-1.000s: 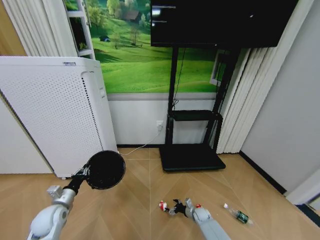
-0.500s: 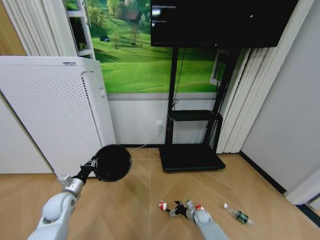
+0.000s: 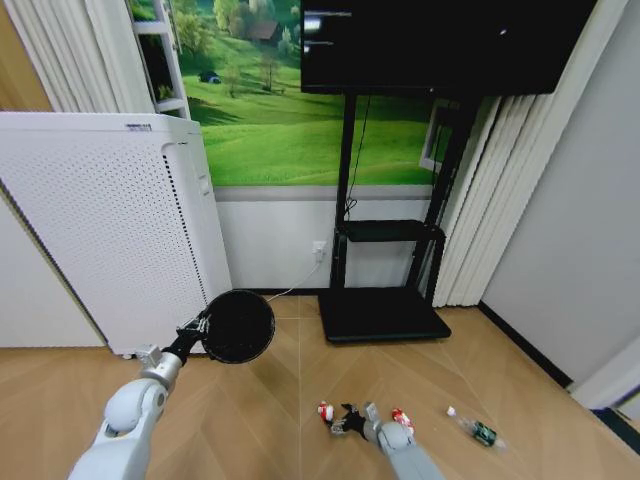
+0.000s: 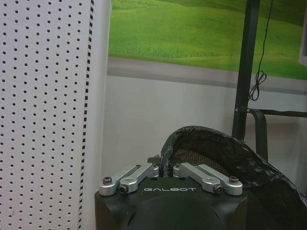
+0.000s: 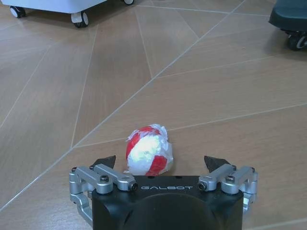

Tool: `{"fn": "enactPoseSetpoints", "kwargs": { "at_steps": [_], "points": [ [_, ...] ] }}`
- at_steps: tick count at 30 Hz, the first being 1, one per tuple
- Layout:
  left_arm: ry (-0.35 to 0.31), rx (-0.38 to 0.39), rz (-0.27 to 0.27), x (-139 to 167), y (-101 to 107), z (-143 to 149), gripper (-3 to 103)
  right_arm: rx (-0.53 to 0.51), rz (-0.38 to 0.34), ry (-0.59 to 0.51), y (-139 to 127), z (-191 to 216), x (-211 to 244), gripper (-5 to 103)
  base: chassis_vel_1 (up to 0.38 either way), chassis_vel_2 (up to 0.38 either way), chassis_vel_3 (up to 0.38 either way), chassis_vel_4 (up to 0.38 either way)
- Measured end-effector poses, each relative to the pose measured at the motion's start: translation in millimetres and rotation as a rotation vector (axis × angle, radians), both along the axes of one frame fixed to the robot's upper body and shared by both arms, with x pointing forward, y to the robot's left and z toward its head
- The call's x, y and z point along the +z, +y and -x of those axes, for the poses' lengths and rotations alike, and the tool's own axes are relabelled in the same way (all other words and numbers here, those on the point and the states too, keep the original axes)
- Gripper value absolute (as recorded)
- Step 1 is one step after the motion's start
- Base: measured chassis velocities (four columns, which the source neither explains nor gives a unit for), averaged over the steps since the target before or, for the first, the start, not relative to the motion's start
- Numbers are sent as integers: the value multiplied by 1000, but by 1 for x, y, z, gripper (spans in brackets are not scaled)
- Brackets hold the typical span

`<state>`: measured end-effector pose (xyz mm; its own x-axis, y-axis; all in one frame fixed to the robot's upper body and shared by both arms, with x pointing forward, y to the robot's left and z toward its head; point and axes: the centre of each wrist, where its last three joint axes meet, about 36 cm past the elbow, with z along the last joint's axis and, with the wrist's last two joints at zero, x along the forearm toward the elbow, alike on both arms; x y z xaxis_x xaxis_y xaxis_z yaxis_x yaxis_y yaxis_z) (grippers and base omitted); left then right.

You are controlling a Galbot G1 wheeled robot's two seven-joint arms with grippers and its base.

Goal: Pick up the trash bin and place the garbage on the floor into it.

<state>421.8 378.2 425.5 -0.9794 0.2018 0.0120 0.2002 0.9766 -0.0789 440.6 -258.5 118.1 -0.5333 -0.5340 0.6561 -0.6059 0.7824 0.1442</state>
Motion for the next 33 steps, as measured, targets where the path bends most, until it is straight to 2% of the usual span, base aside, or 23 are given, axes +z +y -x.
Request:
{"fn": "enactPoseSetpoints", "kwargs": {
  "at_steps": [10,11,12,14,16,18,19,22,25,27,28,29,33],
  "points": [
    [0,-12,-11,2,9,8,7,14,20,-10,9,2,-3,101,0,0,0,0],
    [-1,-14,-11,2,9,9,7,18,25,-16,8,3,-4,96,0,0,0,0],
    [-1,-14,-11,2,9,9,7,18,25,-16,8,3,-4,96,0,0,0,0],
    [-2,-17,-11,2,11,12,7,24,29,-20,7,7,-6,86,0,0,0,0],
    [-2,-18,-11,2,12,13,7,25,30,-21,7,8,-6,86,0,0,0,0],
    [0,-23,-11,1,14,15,7,21,31,-23,6,11,-7,75,0,0,0,0],
    [0,-23,-11,1,14,15,7,21,31,-23,6,11,-7,75,0,0,0,0],
    [-1,-25,-9,1,16,16,7,15,33,-26,9,14,-9,58,0,0,0,0],
    [-1,-26,-10,2,17,17,7,14,34,-27,10,15,-9,53,0,0,0,0],
    [-3,-26,-10,2,19,18,7,13,33,-29,13,16,-9,43,0,0,0,0],
    [-3,-27,-11,2,20,19,7,12,32,-30,15,16,-9,43,0,0,0,0],
    [-3,-26,-12,2,22,20,7,12,31,-31,16,16,-9,37,0,0,0,0],
    [-5,-24,-14,3,26,22,7,13,25,-35,22,17,-9,29,0,0,0,0]
  ]
}}
